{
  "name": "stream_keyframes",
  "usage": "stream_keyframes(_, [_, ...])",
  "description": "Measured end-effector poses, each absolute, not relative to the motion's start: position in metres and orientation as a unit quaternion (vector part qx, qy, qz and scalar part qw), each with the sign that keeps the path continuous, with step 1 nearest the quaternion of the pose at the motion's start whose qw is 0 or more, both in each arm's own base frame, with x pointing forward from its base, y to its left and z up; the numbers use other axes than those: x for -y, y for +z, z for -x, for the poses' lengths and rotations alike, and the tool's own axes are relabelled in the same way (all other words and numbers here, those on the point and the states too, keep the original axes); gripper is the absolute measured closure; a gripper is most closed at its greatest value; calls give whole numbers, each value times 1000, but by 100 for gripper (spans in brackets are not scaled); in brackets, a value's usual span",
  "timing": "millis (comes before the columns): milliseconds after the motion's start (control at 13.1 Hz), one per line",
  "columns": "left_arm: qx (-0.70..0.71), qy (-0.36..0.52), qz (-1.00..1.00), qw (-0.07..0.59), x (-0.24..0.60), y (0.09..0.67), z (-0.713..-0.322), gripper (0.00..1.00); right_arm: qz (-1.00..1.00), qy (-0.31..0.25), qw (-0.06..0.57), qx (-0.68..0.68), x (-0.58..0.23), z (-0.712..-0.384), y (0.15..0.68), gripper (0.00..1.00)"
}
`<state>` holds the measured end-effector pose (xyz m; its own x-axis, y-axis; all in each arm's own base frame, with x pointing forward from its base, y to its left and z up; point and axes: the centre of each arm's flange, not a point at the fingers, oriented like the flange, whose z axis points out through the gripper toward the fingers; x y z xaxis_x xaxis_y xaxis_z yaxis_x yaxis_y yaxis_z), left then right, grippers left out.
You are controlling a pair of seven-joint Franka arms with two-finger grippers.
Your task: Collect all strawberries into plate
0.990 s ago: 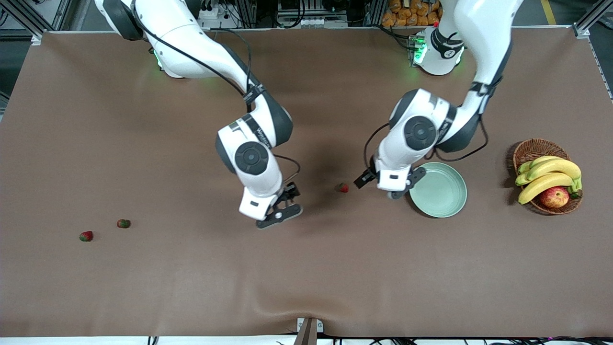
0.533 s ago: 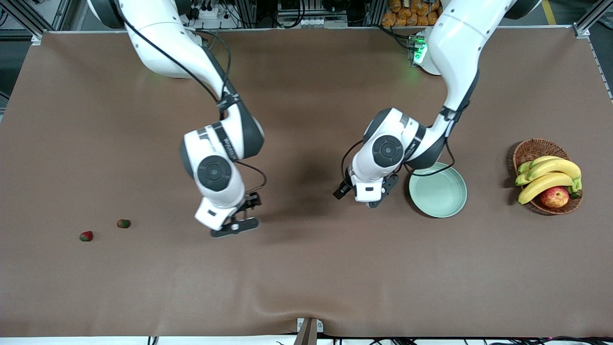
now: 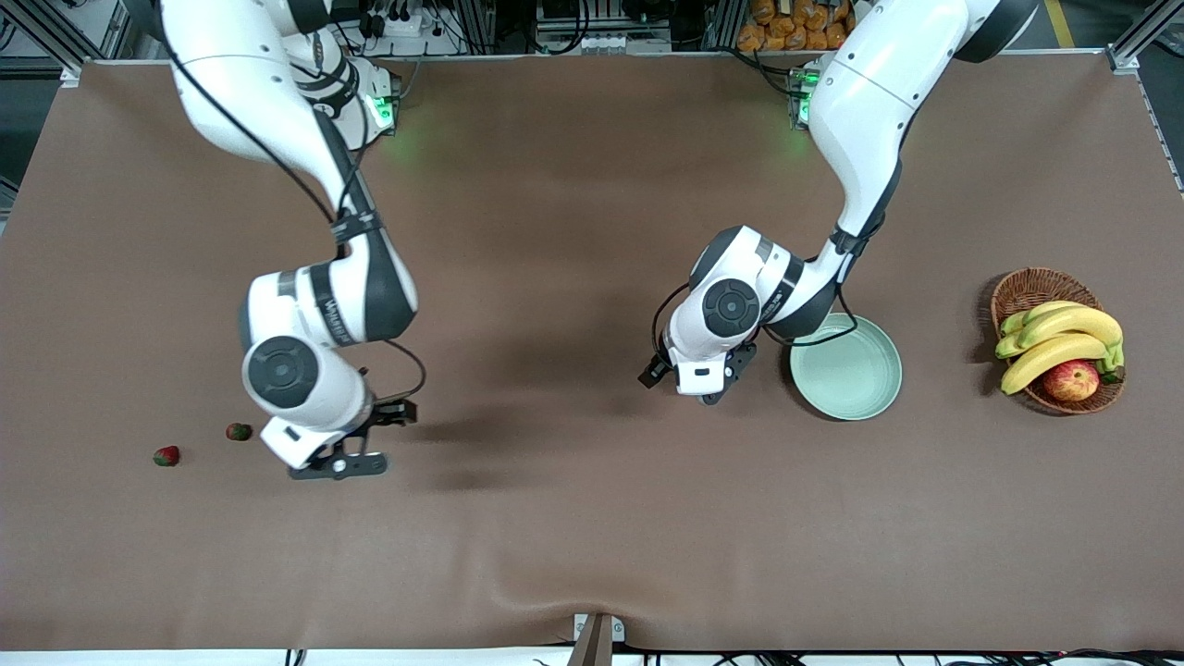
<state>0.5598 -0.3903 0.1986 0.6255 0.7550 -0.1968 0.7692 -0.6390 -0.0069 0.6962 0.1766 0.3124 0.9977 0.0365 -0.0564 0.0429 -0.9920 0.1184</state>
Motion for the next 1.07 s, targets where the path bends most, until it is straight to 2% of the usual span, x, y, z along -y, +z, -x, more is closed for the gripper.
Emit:
stream_keyframes(152, [-433,-91,-896,41,391,189,-559,3,-998,-16,57,9,-133,-708,312,0])
stream_keyframes(304, [-436,-93,-894,39,391,182,-558,16,-998,-3,54,19,-88,-718,312,0])
stream_keyframes(381, [-438,-93,-893,39,391,180,-558,17,-998,-2,53,16,-72,-720,311,0])
stream_keyframes(685, [-440,-93,-893,39,391,181,-560,61,-999,-10,45,-26,-8,-723,294,0])
stream_keyframes(761, [-440,-91,-892,41,390,182,-561,67,-998,-13,42,-39,7,-723,289,0])
stream_keyframes(1066, [-461,-69,-882,65,365,221,-594,67,-996,-15,21,-81,62,-721,264,0])
